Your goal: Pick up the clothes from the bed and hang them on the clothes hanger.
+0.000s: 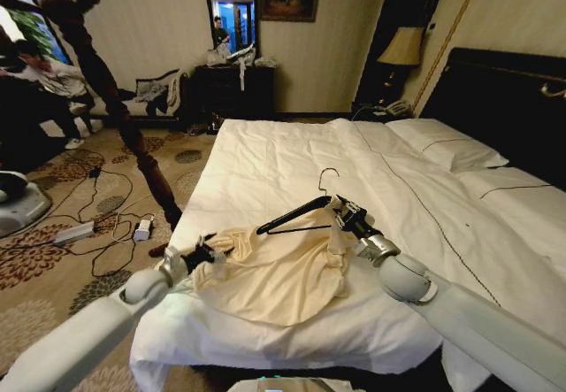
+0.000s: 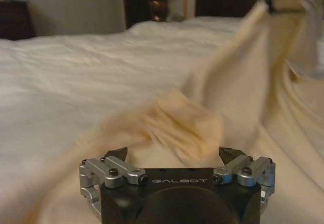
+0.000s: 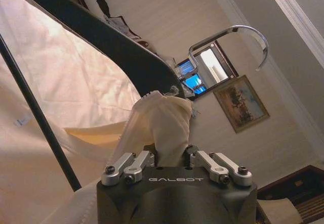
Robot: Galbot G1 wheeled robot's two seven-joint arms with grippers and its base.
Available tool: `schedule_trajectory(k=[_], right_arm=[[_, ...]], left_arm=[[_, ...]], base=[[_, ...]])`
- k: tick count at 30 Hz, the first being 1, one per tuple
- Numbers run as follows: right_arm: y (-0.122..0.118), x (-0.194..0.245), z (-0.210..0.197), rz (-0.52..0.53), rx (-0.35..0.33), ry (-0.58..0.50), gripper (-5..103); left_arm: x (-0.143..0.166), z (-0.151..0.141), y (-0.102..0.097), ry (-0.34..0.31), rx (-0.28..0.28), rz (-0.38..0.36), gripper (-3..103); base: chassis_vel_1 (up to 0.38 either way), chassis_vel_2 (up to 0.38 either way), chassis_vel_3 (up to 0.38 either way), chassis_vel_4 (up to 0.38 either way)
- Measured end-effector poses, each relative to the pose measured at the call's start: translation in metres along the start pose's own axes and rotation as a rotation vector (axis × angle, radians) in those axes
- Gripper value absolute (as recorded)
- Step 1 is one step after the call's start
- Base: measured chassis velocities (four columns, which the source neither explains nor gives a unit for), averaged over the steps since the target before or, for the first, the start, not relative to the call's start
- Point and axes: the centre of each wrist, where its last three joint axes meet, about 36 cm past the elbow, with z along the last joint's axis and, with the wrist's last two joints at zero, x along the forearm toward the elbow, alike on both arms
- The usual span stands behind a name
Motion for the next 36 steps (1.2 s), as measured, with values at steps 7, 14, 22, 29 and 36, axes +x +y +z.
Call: schedule_trajectory(k=[7, 14, 22, 29, 36], right_arm=[[0.000, 0.000, 0.001, 0.001, -0.005, 0.002, 23], [0.000, 0.002, 0.000, 0.005, -0.009, 0.001, 23], [0.001, 0.001, 0.001, 0.010, -0.012, 0.003, 23], [0.002, 0.001, 0.001, 0.010, -0.012, 0.006, 23], [0.002, 0.000, 0.002, 0.007, -0.014, 0.010, 23]], left_arm=[[0.026, 0.038, -0.017, 0.055, 0.000, 0.035, 100], [0.042, 0.049, -0.019, 0.087, -0.038, 0.036, 99], [0.029, 0.002, -0.024, -0.041, -0.121, 0.003, 99], [-0.001, -0.024, -0.034, -0.105, -0.121, -0.044, 98], [-0.030, -0.014, -0.048, -0.079, -0.102, -0.002, 97]], base=[[0.000, 0.000, 0.000, 0.000], [0.000, 0.000, 0.000, 0.000], [0.000, 0.000, 0.000, 0.000], [0.000, 0.000, 0.000, 0.000], [0.000, 0.000, 0.000, 0.000]])
